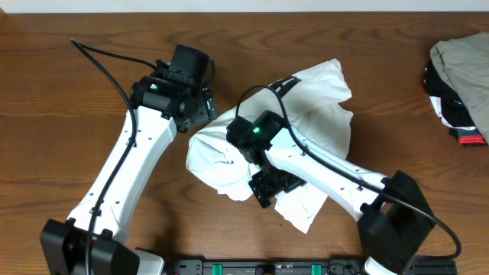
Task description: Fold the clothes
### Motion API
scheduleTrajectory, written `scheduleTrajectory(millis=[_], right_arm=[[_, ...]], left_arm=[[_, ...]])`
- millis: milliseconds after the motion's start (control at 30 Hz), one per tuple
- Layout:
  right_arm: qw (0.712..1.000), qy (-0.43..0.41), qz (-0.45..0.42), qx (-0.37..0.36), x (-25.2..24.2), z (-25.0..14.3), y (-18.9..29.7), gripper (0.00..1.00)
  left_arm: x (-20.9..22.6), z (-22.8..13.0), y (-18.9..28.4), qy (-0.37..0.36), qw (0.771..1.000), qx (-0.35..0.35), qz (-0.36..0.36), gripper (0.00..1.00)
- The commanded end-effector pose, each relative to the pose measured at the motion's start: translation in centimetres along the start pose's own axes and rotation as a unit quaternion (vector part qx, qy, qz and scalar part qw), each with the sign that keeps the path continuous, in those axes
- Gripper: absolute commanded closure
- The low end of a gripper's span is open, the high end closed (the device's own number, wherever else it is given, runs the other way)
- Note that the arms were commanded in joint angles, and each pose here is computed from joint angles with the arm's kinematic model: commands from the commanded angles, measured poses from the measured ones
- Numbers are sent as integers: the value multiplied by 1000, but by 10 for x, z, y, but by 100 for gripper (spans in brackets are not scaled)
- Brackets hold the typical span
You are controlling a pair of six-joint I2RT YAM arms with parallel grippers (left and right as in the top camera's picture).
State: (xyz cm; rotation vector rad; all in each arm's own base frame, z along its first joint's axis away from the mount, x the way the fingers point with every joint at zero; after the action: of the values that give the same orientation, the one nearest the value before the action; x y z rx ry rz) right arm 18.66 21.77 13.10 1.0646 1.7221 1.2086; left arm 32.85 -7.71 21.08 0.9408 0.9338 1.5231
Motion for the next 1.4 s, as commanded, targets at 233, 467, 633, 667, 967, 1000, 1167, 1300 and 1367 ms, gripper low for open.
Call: scheduleTrajectory(millis=[233, 467, 633, 667, 967, 1000, 1167, 1300, 1367], right_arm=[[985, -102, 90, -107, -40, 68, 16, 18], [958, -189, 156, -146, -103, 105, 20, 16], [941, -231, 184, -167, -143, 119, 18, 15], [938, -239, 183, -173, -150, 121, 18, 14], [930, -257, 185, -185, -168, 136, 5, 9], [931, -256, 184, -183, -168, 137, 3, 9], [933, -254, 183, -178, -167, 142, -5, 1], [932, -256, 184, -179, -169, 144, -6, 1], [931, -259, 184, -180, -171, 144, -6, 1]], left_arm=[[-27, -27, 2, -48, 990, 79, -108, 2], [-32, -43, 6, -68, 980, 121, -140, 2], [-52, -54, 16, -109, 962, 138, -209, 2], [-56, -57, 19, -116, 960, 140, -213, 1], [-87, -93, 37, -155, 971, 125, -131, 1], [-88, -99, 37, -153, 974, 125, -109, 1], [-88, -129, 23, -94, 986, 133, -36, 1], [-86, -140, 1, -53, 989, 133, -19, 1], [-89, -147, -10, -53, 989, 137, -27, 1]])
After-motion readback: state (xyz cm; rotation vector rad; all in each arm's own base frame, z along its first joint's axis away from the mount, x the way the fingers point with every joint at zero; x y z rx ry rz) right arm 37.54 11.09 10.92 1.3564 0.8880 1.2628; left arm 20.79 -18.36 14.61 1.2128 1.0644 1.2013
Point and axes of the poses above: each gripper's point midway between its finger pads, its own y axis back along the fingers, its own x axis along the line the jaws close on, z = x × y, the point moved 4 cm from there along y, back along the fingers, and after that the axes turned 8 degrees about -y, right-handed, at the moved point
